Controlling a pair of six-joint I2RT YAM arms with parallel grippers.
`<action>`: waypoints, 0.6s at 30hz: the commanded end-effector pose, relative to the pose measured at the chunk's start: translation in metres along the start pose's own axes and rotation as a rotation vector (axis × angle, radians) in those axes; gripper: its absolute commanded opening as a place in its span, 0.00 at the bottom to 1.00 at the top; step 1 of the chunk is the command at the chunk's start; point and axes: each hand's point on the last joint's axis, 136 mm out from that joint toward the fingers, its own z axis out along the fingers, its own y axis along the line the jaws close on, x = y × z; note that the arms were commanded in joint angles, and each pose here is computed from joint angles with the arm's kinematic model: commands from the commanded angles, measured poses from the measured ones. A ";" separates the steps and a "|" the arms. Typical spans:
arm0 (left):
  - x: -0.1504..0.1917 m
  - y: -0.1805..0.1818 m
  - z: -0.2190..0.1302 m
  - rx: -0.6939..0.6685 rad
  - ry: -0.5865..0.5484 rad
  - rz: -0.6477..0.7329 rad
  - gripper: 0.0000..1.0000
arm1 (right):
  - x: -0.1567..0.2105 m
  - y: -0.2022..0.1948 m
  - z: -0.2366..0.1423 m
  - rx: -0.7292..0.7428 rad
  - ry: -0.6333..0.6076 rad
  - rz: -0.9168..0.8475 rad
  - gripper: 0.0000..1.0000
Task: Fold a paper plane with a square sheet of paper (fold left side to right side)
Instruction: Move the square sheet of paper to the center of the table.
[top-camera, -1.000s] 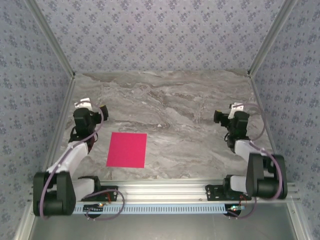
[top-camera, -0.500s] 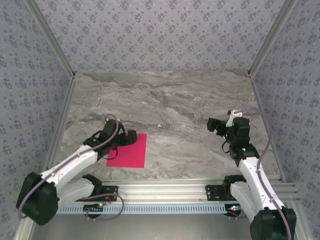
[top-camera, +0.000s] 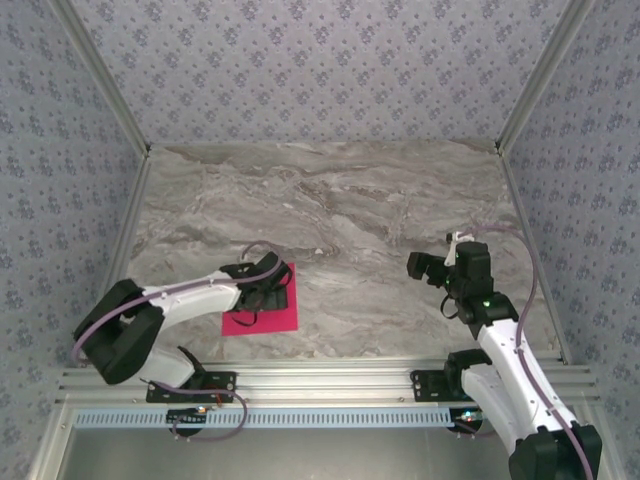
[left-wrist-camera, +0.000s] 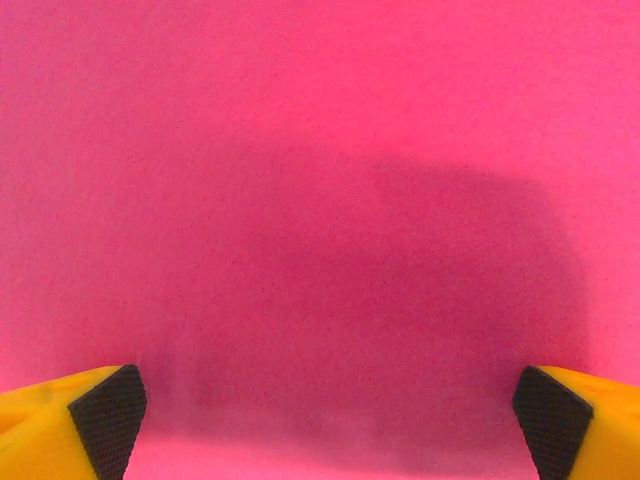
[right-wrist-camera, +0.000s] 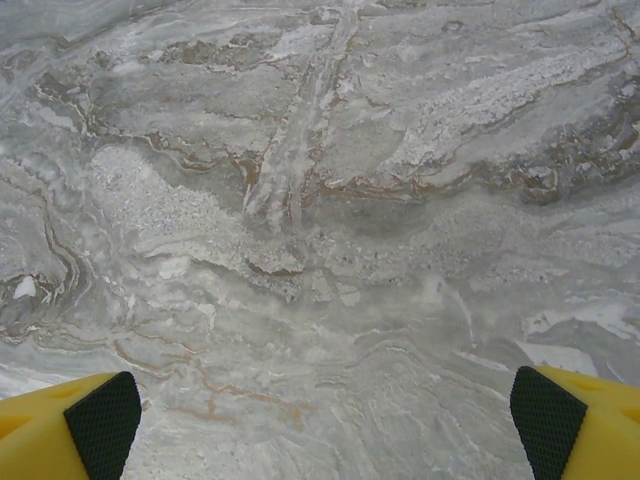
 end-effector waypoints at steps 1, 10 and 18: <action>0.005 -0.018 0.012 0.033 0.041 0.002 0.98 | -0.009 0.001 -0.011 0.011 -0.021 0.018 1.00; -0.009 -0.093 0.026 0.084 0.072 0.117 0.98 | -0.006 0.001 -0.012 0.010 -0.021 0.023 1.00; -0.020 -0.171 0.038 0.112 0.096 0.213 0.98 | 0.003 -0.002 -0.011 0.020 0.008 0.036 1.00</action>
